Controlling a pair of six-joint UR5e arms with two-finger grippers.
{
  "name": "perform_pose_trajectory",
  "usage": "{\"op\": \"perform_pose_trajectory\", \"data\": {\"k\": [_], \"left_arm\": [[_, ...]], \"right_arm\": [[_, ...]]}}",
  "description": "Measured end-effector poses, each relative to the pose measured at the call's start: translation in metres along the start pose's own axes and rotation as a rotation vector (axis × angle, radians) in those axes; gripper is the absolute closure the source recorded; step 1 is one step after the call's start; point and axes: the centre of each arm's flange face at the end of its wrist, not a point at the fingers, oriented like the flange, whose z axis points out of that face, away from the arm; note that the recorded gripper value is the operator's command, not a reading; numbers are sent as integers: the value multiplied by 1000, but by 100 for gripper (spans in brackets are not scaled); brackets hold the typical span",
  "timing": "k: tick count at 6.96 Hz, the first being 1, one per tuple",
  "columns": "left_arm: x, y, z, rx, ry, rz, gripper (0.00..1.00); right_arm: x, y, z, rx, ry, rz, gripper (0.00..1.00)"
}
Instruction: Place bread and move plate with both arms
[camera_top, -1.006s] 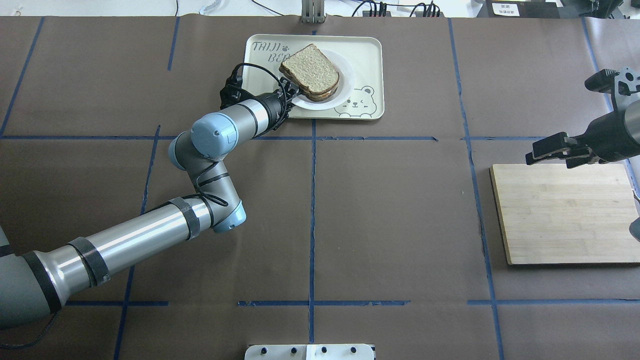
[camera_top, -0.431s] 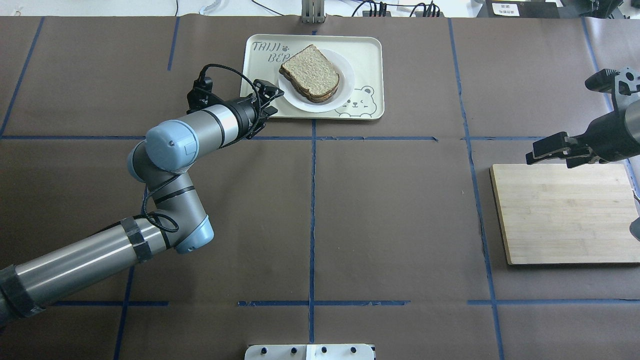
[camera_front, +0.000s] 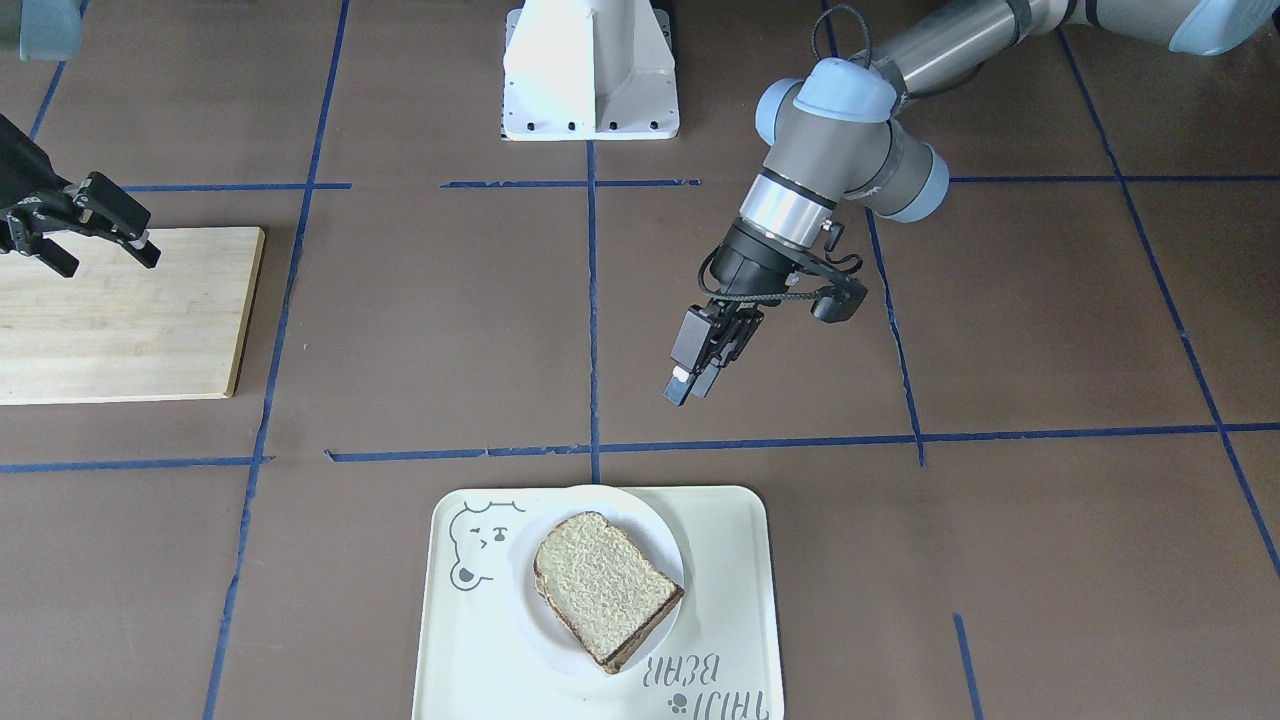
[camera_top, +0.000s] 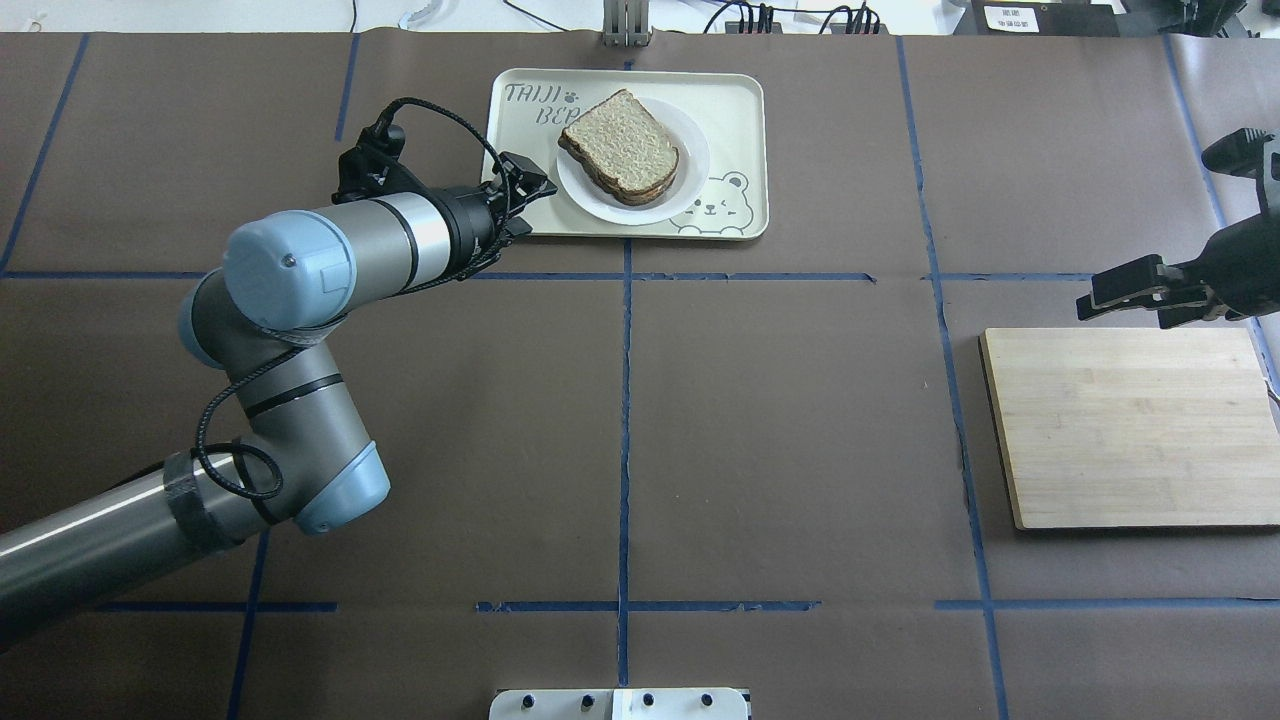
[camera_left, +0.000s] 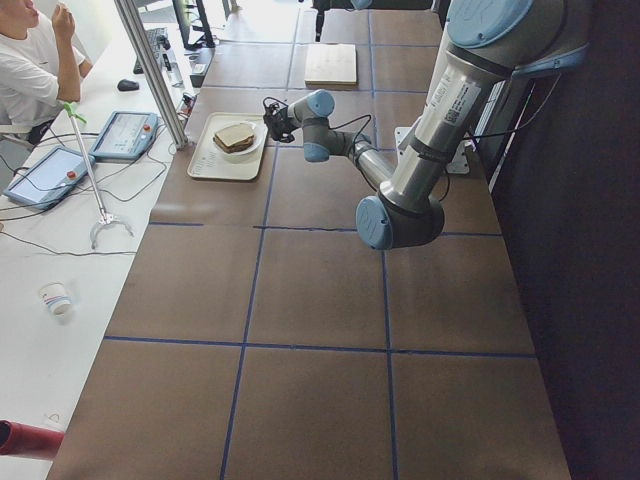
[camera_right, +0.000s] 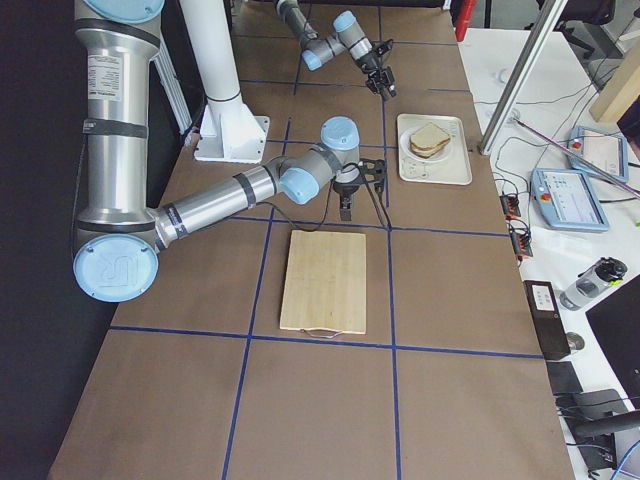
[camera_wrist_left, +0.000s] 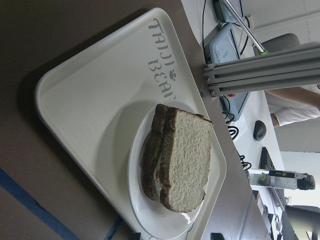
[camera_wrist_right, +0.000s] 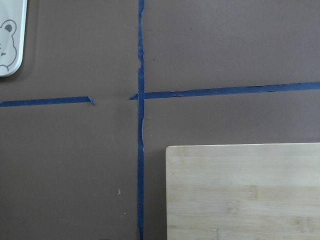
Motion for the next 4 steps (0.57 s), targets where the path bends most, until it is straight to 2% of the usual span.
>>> {"op": "perform_pose_trajectory", "data": {"k": [1, 2, 4], "left_arm": [[-11, -21, -23, -5, -84, 125, 31], [-32, -63, -52, -47, -179, 257, 31], [-81, -170, -115, -172, -302, 477, 31]], "right_arm": [[18, -3, -8, 17, 15, 8, 0], [42, -6, -18, 35, 36, 10, 0], [96, -7, -26, 38, 79, -44, 0]]}}
